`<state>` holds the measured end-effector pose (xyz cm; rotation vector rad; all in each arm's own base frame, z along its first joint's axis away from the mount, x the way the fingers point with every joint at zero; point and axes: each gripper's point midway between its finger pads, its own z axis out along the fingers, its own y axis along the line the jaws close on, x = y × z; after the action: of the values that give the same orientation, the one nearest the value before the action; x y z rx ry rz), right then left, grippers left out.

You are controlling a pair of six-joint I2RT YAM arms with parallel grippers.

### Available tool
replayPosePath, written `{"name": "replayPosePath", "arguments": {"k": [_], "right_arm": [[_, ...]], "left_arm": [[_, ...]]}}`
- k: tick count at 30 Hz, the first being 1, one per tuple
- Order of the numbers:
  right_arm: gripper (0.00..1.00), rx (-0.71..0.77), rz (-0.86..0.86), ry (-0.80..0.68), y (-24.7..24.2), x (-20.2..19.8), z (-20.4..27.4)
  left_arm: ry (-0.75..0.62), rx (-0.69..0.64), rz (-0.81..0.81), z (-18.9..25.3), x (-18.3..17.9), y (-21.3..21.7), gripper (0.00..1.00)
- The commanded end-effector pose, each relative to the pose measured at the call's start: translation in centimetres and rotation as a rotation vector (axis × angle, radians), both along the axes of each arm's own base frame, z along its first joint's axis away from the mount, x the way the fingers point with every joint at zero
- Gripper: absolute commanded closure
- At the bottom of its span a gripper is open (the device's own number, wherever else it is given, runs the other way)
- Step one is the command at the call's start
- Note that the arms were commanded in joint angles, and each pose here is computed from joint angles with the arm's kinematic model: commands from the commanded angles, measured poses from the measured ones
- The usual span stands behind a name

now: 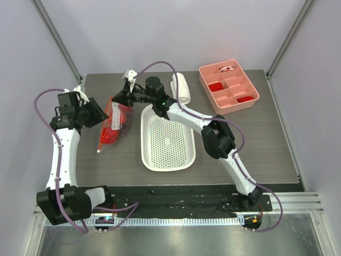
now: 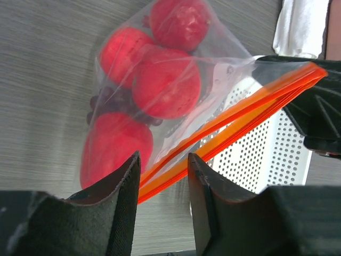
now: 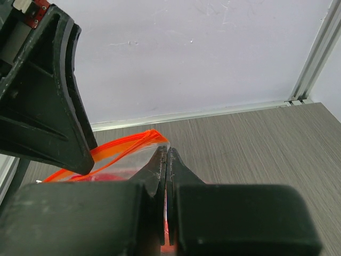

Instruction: Open the zip-top bag and remove the fake food

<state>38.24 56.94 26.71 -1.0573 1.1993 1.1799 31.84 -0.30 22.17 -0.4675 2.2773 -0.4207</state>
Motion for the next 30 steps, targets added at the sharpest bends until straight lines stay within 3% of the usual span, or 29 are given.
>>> {"name": "replayPosePath", "arguments": {"k": [1, 8, 12, 15, 18, 19, 21, 22, 23, 26, 30], "right_arm": [[0.99, 0.061, 0.016, -0.053, 0.1, -0.5, 3.5], [0.99, 0.077, 0.013, -0.052, 0.0, -0.5, 4.1], [0.99, 0.08, 0.015, -0.052, 0.0, -0.5, 4.3], [0.99, 0.081, 0.009, -0.041, 0.0, -0.5, 4.3], [0.99, 0.076, 0.001, -0.024, 0.3, -0.7, 4.4], [0.91, 0.06, -0.007, -0.005, 0.3, -0.6, 4.1], [0.71, 0.046, -0.054, 0.031, 0.4, -0.5, 4.6], [0.54, 0.011, -0.157, 0.096, 0.0, 0.9, 3.8], [0.47, 0.014, -0.191, 0.129, -0.3, 0.8, 4.9], [0.34, -0.021, -0.292, 0.317, -1.5, 0.7, 5.2], [0.33, -0.094, -0.484, 0.536, -4.6, 0.7, 4.2]], "left_arm": [[-0.069, 0.036, 0.009, 1.3, 0.4, 0.4, 0.59], [0.042, 0.037, 0.042, -1.2, -0.1, 0.9, 0.73], [0.024, 0.003, 0.015, -1.8, 0.1, 0.1, 0.61], [0.057, -0.037, 0.001, -2.6, 0.3, -0.4, 0.62], [0.096, -0.071, 0.028, -2.9, 0.3, -0.6, 0.94], [0.099, -0.075, 0.045, -2.7, 0.2, -0.5, 1.0], [0.103, -0.043, 0.112, -1.7, -0.4, 0.5, 1.0], [0.104, -0.036, 0.151, -1.2, -0.6, 0.9, 1.0], [0.13, -0.053, 0.203, -0.9, -1.3, 1.0, 1.0], [0.104, -0.068, 0.318, 0.4, -1.8, 1.7, 1.0], [0.101, -0.083, 0.406, 1.0, -2.6, 2.0, 1.0]]}}
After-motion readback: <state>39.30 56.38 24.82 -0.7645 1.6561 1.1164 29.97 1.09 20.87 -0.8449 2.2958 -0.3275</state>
